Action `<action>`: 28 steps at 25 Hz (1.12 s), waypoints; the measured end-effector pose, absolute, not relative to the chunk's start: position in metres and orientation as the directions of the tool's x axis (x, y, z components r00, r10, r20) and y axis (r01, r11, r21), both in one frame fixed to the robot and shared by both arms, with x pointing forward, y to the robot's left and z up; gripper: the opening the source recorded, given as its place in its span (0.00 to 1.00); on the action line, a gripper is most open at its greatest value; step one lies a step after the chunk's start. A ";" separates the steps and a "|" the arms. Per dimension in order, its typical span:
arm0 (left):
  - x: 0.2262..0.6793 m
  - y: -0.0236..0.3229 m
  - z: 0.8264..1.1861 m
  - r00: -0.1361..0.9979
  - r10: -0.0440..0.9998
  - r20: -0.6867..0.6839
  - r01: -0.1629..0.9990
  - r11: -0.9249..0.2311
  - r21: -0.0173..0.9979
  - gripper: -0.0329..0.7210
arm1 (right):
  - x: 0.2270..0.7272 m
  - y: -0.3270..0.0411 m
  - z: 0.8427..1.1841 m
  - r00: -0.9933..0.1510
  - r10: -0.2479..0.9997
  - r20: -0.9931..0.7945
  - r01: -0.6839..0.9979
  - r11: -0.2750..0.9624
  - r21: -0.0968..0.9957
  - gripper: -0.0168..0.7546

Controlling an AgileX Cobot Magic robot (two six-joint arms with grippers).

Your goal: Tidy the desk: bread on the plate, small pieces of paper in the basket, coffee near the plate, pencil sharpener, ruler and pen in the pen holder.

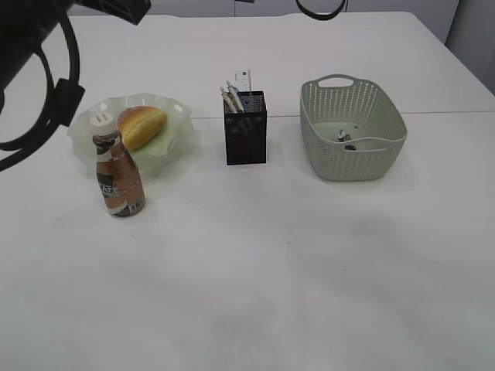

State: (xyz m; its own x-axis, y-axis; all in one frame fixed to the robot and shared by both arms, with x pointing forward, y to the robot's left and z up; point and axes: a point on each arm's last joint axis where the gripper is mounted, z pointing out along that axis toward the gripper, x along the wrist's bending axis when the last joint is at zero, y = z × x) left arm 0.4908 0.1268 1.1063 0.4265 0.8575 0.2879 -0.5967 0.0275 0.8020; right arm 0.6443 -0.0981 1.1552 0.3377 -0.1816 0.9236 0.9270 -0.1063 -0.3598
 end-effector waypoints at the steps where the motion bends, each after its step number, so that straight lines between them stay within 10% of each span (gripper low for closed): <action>1: 0.492 0.126 1.106 0.428 0.857 0.289 -0.597 0.028 0.802 0.53 | 0.644 -0.098 1.155 0.338 -0.182 0.924 0.927 -0.106 -0.360 0.14; 28: 0.503 0.114 1.114 0.437 0.839 0.323 -0.635 0.033 0.772 0.50 | 0.643 -0.098 1.155 0.336 -0.178 0.925 0.930 -0.090 -0.356 0.14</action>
State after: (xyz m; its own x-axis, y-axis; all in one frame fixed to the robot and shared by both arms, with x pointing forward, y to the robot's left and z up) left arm 0.5025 0.1137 1.1139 0.4371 0.8393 0.3231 -0.6345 0.0332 0.7722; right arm 0.6428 -0.0981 1.1554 0.3364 -0.1775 0.9248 0.9303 -0.0898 -0.3557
